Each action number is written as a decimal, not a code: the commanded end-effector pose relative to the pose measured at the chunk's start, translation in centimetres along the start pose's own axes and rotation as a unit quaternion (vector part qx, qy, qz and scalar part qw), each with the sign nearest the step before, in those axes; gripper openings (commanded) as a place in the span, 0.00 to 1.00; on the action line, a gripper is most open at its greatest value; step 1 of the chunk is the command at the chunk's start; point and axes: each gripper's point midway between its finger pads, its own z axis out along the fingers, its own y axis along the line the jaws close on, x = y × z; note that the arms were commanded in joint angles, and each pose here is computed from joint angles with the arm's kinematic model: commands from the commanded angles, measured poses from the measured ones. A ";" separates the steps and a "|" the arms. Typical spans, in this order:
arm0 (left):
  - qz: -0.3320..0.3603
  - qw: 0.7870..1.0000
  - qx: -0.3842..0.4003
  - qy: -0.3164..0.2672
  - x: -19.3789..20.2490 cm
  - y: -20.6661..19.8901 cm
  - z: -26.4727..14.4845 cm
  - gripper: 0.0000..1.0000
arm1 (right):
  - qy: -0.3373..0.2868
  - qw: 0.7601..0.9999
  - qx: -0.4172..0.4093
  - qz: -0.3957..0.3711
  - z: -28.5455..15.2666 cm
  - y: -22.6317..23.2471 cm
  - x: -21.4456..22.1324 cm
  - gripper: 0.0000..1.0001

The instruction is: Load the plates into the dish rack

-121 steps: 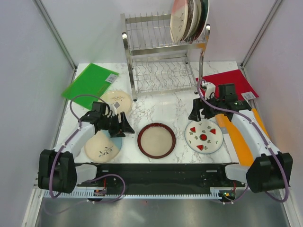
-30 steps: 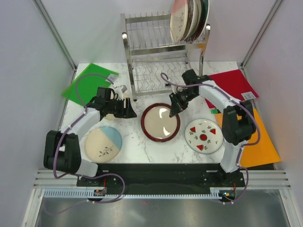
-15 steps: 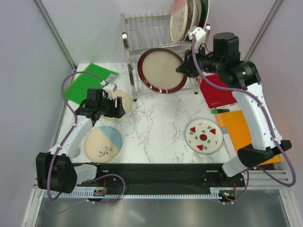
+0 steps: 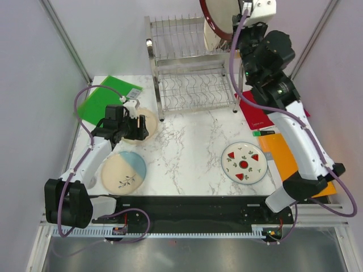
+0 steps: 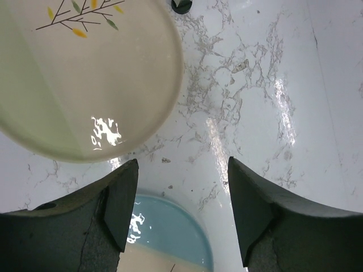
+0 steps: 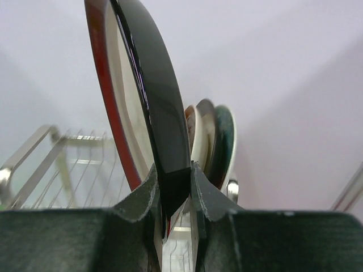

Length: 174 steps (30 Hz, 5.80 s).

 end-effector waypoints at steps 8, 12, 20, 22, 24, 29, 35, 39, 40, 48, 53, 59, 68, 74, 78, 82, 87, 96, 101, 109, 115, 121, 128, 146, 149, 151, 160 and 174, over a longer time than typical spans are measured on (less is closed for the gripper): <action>-0.025 0.999 -0.021 -0.043 -2.5 0.5 -0.1 0.71 | -0.079 0.973 0.215 0.008 3.3 -1.6 -3.3 0.00; -0.042 0.998 -0.022 -0.044 -2.7 0.5 0.1 0.71 | -0.059 0.974 0.218 0.001 4.0 -1.0 -1.8 0.00; -0.068 0.994 -0.042 -0.068 -4.5 0.9 -0.2 0.70 | -0.022 0.977 0.211 -0.013 4.8 0.2 1.2 0.00; -0.071 0.994 -0.045 -0.074 -4.8 1.0 -0.3 0.70 | -0.016 0.978 0.208 -0.017 5.1 0.6 1.8 0.00; -0.073 0.993 -0.045 -0.081 -5.0 0.9 -0.5 0.70 | -0.006 0.979 0.204 -0.023 5.5 1.0 2.5 0.00; -0.078 0.993 -0.045 -0.079 -4.3 1.0 -0.3 0.70 | 0.013 0.980 0.199 -0.020 6.0 1.9 4.3 0.00; -0.083 0.992 -0.052 -0.078 -3.7 1.3 0.2 0.70 | 0.030 0.979 0.198 -0.030 6.8 2.8 6.4 0.00; -0.087 0.992 -0.052 -0.075 -3.4 1.4 0.6 0.70 | 0.033 0.978 0.202 -0.028 7.5 3.5 7.6 0.00; -0.088 0.992 -0.053 -0.073 -3.3 1.4 0.7 0.70 | 0.035 0.977 0.206 -0.028 7.6 3.4 7.8 0.00; -0.094 0.992 -0.058 -0.063 -2.9 1.7 1.4 0.70 | 0.037 0.971 0.236 -0.021 8.5 3.0 9.7 0.00; -0.098 0.992 -0.052 -0.062 -3.0 1.5 1.6 0.70 | 0.041 0.967 0.251 -0.022 9.1 2.1 10.9 0.00; -0.098 0.992 -0.049 -0.056 -2.7 1.5 2.0 0.70 | 0.052 0.969 0.239 -0.034 10.3 2.1 13.0 0.00; -0.100 0.993 -0.046 -0.054 -2.7 1.3 2.0 0.70 | 0.051 0.966 0.251 -0.028 11.3 1.3 14.6 0.18; -0.099 0.993 -0.046 -0.056 -3.1 1.3 1.9 0.69 | 0.024 0.963 0.268 -0.020 11.2 0.7 13.3 0.22; -0.098 0.992 -0.044 -0.058 -3.2 1.3 1.8 0.69 | 0.023 0.960 0.279 -0.022 11.1 0.4 13.4 0.00; -0.095 0.993 -0.044 -0.058 -3.1 1.2 1.6 0.69 | 0.029 0.959 0.281 -0.018 10.9 0.4 13.6 0.00; -0.094 0.993 -0.037 -0.057 -3.0 1.0 1.5 0.69 | 0.004 0.963 0.270 -0.023 11.5 0.6 12.6 0.22; -0.093 0.993 -0.032 -0.058 -3.3 0.7 1.3 0.69 | 0.008 0.964 0.265 -0.019 12.1 0.4 13.4 0.32; -0.094 0.994 -0.029 -0.053 -3.0 0.6 1.4 0.69 | 0.007 0.973 0.232 0.011 12.6 1.3 13.6 0.37; -0.094 0.994 -0.028 -0.052 -3.1 0.7 1.6 0.69 | 0.001 0.977 0.214 -0.001 12.2 1.7 12.7 0.41; -0.092 0.993 -0.045 -0.056 -3.3 1.2 1.5 0.70 | -0.057 0.973 0.212 -0.068 9.7 3.0 7.6 0.45; -0.082 0.992 -0.067 -0.065 -4.0 2.1 1.3 0.71 | -0.057 0.965 0.241 -0.082 7.7 1.3 5.0 0.46; -0.056 0.984 -0.148 -0.078 -4.6 4.9 -1.3 0.74 | -0.012 0.963 0.258 -0.078 4.1 -0.3 3.9 0.44; -0.028 0.991 -0.102 0.083 2.1 10.2 -2.6 0.72 | 0.387 0.849 -0.337 0.126 -21.1 17.9 26.2 0.96; -0.005 0.988 -0.114 0.104 2.9 11.5 -6.1 0.69 | 0.393 0.822 -0.378 0.165 -22.7 20.1 28.1 0.98; 0.029 0.984 -0.102 0.144 4.8 11.3 -8.1 0.54 | 0.388 0.823 -0.377 0.172 -22.8 20.5 29.4 0.98; 0.185 0.943 -0.023 0.277 13.5 10.2 -10.2 0.05 | 0.404 0.808 -0.390 0.178 -22.8 22.5 32.9 0.98; 0.329 0.876 0.180 0.304 16.0 -1.0 -1.7 0.02 | 0.404 0.827 -0.338 0.193 -21.3 19.8 33.7 0.98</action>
